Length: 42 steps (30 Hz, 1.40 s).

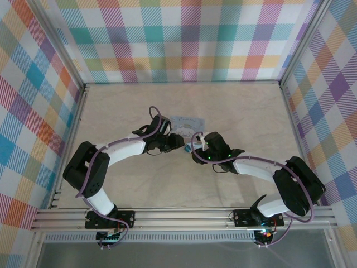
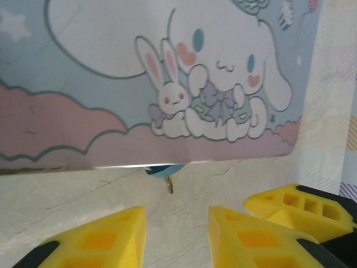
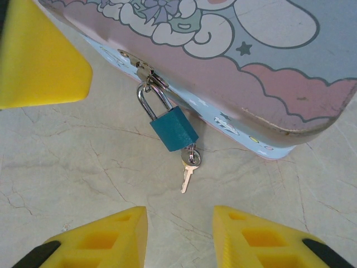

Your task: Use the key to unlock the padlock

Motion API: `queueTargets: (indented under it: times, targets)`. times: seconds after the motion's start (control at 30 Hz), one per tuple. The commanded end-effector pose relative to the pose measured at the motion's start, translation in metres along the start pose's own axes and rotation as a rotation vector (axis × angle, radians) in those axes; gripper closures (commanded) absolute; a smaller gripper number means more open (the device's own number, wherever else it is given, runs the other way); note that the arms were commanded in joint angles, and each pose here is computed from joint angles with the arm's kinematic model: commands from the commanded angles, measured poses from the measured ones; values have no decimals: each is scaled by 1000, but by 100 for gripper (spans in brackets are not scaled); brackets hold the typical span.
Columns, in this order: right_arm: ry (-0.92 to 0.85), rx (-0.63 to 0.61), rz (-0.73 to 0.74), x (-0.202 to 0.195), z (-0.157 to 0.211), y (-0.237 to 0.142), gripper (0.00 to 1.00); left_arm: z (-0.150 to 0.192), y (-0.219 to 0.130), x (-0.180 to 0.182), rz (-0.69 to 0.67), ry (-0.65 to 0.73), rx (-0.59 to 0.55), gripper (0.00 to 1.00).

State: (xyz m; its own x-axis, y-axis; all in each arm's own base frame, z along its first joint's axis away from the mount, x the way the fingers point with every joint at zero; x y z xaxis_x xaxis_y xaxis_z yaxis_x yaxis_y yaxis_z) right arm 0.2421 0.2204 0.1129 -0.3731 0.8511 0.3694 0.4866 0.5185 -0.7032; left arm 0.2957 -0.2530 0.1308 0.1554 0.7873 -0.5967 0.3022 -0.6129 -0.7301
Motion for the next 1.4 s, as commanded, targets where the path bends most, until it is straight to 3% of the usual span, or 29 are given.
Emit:
queueTargets:
  times: [0.0, 0.3, 0.77, 0.97, 1.07, 1.23, 1.37]
  targets:
    - [-9, -10, -10, 5, -5, -5, 63, 0, -4, 0, 7, 23, -29, 63]
    - [-5, -15, -21, 7, -8, 0, 61, 10, 36, 9, 117, -44, -76, 58]
    - [-5, -31, -24, 6, -9, 0, 60, 15, 76, 9, 82, -10, -147, 56]
    - [14, -39, -17, 1, -6, -3, 60, 12, 88, 5, 139, -14, -203, 66]
    - [24, -47, -14, -3, -5, -6, 61, 12, 95, 3, 145, -11, -193, 80]
    - [35, -67, -8, -7, -6, -16, 61, 13, 93, 6, 106, -9, -168, 91]
    - [62, -93, -10, -14, -7, -24, 59, 16, 86, 6, 85, 4, -154, 90]
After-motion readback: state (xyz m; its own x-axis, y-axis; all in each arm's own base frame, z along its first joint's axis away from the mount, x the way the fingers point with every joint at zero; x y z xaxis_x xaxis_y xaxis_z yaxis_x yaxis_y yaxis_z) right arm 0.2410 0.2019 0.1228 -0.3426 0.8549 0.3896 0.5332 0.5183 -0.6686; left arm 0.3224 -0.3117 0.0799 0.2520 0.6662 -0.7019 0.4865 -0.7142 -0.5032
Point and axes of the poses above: each hand's point on the last joint's axis, 136 mm out from that joint toward the fingers, its own y axis out along the fingers, its own x axis along the line the jaws close on, z = x × y, the point moved 6 cm from there along -y, back along the fingers, and after that the axes turned 9 degrees about y, right-handed, at the moved point
